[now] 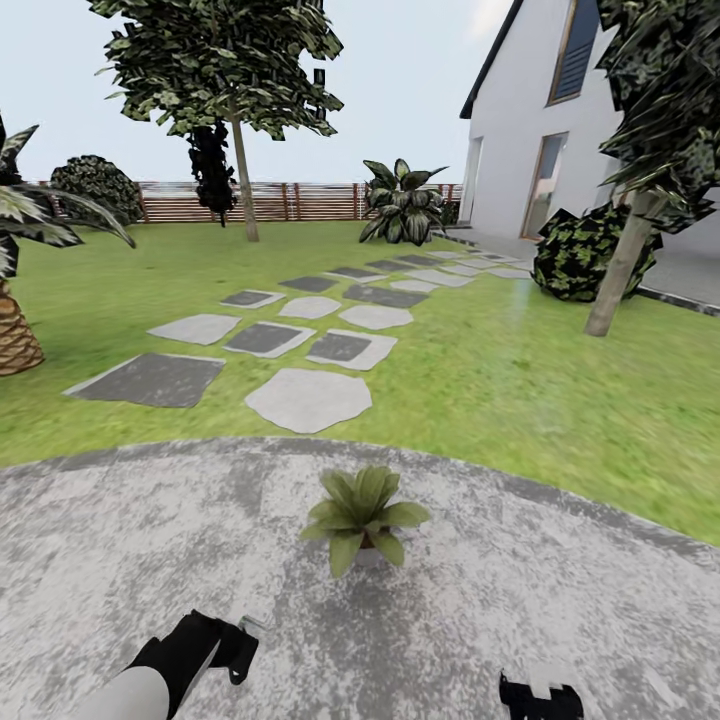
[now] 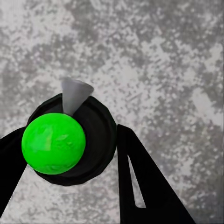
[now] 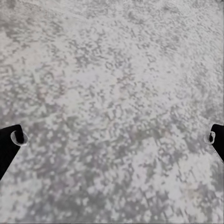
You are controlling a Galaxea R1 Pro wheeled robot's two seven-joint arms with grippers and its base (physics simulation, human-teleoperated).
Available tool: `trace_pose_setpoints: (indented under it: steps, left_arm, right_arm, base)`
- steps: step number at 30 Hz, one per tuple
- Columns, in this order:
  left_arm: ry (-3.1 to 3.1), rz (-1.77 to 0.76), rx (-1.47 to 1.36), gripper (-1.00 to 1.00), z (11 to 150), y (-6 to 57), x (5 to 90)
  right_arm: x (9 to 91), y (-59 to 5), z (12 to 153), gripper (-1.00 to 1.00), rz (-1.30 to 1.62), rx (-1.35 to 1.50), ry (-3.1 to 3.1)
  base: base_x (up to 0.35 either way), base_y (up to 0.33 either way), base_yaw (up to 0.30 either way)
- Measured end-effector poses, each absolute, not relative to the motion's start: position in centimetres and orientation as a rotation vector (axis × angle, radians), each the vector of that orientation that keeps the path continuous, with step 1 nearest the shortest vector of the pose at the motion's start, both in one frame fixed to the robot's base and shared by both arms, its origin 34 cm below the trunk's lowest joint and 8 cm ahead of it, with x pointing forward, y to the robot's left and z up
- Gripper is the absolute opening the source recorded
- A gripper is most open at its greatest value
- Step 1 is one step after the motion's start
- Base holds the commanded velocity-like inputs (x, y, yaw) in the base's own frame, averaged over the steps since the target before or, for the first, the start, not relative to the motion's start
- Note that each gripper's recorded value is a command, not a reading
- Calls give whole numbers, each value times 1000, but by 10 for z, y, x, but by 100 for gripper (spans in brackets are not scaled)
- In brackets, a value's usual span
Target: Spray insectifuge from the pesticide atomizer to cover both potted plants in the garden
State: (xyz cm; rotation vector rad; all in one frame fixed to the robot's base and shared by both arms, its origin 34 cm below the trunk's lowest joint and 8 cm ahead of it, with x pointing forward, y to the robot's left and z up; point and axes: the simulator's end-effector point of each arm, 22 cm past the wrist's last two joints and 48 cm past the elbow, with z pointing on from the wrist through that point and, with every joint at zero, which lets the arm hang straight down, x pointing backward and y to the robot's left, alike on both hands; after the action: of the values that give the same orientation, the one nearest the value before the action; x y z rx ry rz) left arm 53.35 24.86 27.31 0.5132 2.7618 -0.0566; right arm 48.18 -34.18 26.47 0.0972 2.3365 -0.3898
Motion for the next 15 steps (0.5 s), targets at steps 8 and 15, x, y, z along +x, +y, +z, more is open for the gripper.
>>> trace_pose_setpoints:
  steps: [8, 15]
  left_arm:
    - [2763, -57, 515, -100, 272, 248, 532]
    - [2763, -57, 515, -100, 272, 248, 532]
  right_arm:
    - [482, -348, 266, 100, -400, 96, 2333]
    - [482, -348, 266, 100, -400, 96, 2334]
  base:
    - [316, -77, 0]
    - [282, -163, 0]
